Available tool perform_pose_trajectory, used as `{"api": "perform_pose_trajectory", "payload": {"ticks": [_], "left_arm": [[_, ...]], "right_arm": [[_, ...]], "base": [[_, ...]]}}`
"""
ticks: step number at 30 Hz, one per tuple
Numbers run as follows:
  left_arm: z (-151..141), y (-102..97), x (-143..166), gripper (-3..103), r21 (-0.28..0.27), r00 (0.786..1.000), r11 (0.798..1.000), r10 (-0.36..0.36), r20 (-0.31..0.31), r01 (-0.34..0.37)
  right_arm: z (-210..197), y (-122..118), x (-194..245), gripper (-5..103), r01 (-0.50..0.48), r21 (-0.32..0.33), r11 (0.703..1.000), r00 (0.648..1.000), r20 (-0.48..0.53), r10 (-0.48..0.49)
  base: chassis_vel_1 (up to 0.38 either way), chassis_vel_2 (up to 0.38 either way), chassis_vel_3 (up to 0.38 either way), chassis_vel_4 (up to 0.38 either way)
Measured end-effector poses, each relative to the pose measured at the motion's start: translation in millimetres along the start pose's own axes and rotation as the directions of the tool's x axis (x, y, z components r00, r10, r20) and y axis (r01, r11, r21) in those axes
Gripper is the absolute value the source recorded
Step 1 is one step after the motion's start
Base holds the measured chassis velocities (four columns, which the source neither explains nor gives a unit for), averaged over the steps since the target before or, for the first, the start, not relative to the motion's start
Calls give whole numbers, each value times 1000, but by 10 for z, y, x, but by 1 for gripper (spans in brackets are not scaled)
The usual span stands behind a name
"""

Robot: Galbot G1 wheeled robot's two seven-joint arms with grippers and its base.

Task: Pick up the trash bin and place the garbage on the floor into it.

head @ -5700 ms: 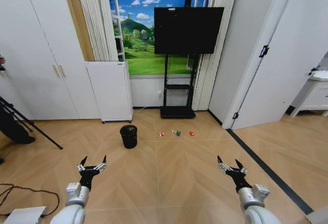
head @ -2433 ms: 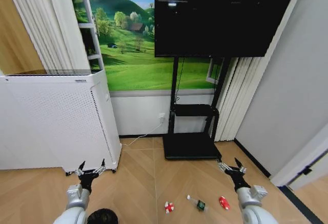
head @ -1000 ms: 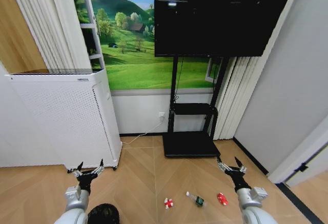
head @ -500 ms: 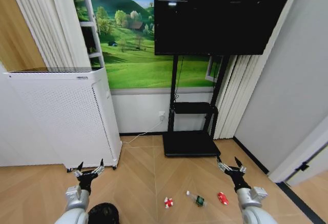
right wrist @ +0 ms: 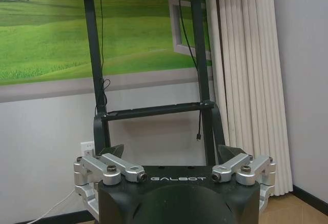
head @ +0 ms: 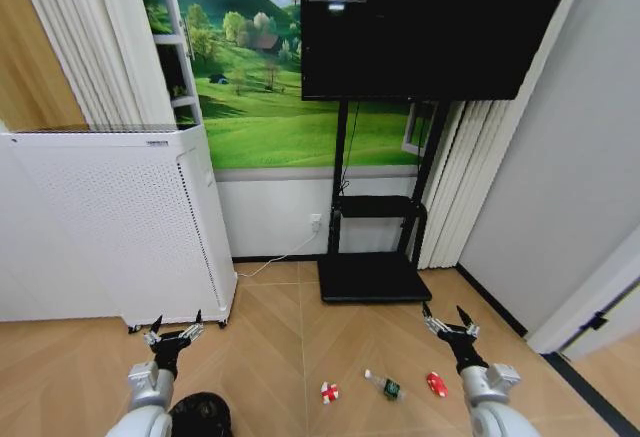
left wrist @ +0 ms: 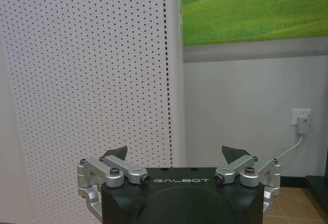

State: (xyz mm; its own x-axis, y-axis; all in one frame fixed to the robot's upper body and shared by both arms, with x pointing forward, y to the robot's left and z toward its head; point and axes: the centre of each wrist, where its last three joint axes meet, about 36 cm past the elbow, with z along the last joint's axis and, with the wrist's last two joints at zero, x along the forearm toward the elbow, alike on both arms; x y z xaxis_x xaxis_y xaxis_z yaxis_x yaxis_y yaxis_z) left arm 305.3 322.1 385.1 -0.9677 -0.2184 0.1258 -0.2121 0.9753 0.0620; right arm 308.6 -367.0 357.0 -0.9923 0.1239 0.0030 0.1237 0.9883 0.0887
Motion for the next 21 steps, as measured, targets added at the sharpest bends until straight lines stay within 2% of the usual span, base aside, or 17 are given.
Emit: {"api": "perform_pose_trajectory", "payload": {"ticks": [21], "left_arm": [[16,6,20,100,2,1000,1000,13,9,-13]], "right_arm": [[18,9,10,100,-16,-1,1000,1000,-1,16]], "base": [[0,0,0,0]]}}
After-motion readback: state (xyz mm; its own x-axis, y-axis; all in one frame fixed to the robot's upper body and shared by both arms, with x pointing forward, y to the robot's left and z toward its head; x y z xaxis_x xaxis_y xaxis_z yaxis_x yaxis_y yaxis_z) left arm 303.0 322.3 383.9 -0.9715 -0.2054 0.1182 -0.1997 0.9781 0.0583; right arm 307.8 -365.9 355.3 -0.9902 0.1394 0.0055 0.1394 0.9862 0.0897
